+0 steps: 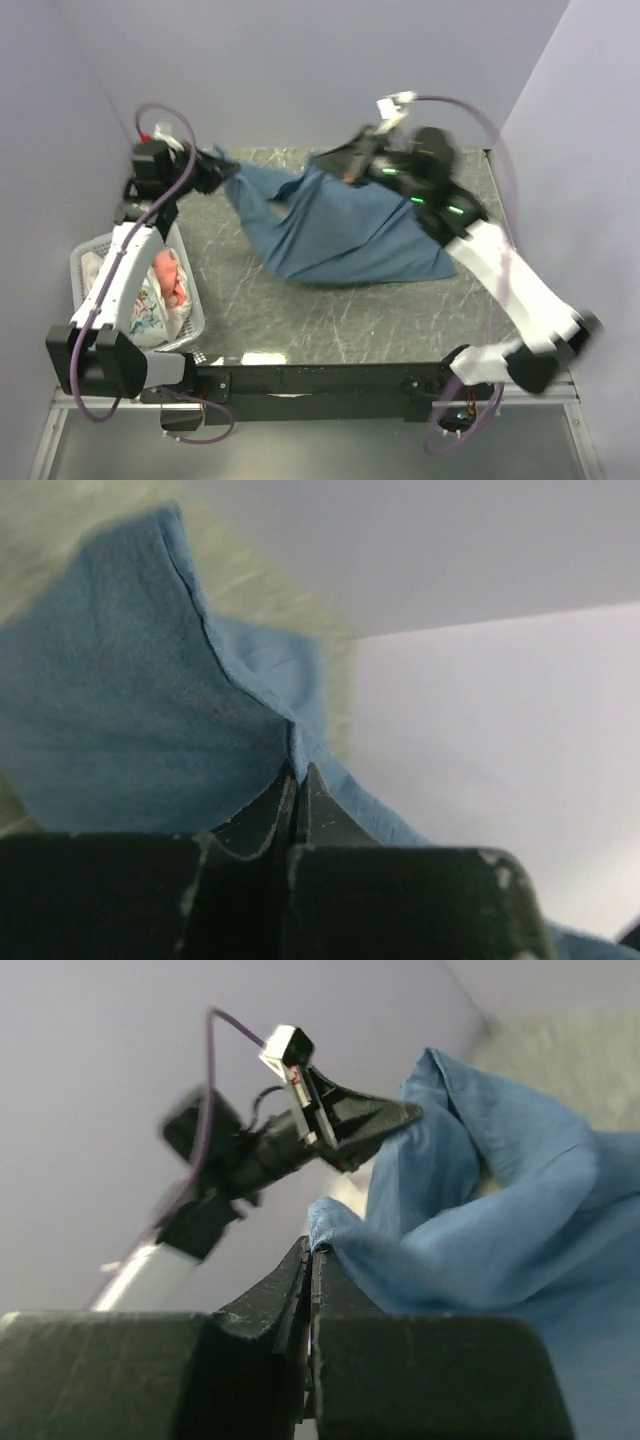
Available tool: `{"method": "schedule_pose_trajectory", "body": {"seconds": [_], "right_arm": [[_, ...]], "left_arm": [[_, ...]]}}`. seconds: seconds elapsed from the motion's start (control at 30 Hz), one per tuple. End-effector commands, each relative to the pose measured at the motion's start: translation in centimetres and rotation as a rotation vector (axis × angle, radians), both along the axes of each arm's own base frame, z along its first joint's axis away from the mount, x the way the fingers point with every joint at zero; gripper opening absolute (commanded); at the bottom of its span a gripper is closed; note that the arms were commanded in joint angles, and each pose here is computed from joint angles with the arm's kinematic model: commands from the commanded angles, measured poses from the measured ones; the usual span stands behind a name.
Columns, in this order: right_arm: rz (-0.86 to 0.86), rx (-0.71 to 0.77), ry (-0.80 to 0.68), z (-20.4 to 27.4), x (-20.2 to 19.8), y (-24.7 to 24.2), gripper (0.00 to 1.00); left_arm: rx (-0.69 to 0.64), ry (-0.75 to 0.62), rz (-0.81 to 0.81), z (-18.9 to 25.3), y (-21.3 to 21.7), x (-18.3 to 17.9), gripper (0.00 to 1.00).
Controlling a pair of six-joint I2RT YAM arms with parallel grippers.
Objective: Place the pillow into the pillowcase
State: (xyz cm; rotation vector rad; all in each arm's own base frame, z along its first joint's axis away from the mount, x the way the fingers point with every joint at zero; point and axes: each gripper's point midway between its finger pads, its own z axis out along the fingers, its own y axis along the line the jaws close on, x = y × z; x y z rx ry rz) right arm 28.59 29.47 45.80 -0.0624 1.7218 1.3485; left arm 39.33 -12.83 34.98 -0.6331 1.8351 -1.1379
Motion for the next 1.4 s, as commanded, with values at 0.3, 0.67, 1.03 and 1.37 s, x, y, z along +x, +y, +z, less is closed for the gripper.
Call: {"method": "schedule_pose_trajectory", "body": {"seconds": [0.3, 0.67, 1.03, 1.37], "right_arm": [[-0.194, -0.311, 0.325, -20.0, 6.5, 1.0, 0.00], [-0.335, -0.216, 0.068, -0.1, 7.5, -11.7, 0.00], [-0.226, 0.107, -0.361, 20.4, -3.8, -13.1, 0.03], [-0.240, 0.138, -0.363, 20.7, -2.5, -14.5, 0.00]], "left_arm": [[0.160, 0.311, -0.147, -19.5, -14.0, -2.3, 0.01], [0.207, -0.086, -0.153, 3.8, -16.8, 0.8, 0.01], [0.130, -0.730, 0.266, 31.1, 1.9, -10.5, 0.01], [0.058, -0.787, 0.078, 33.3, -2.2, -8.5, 0.01]]}}
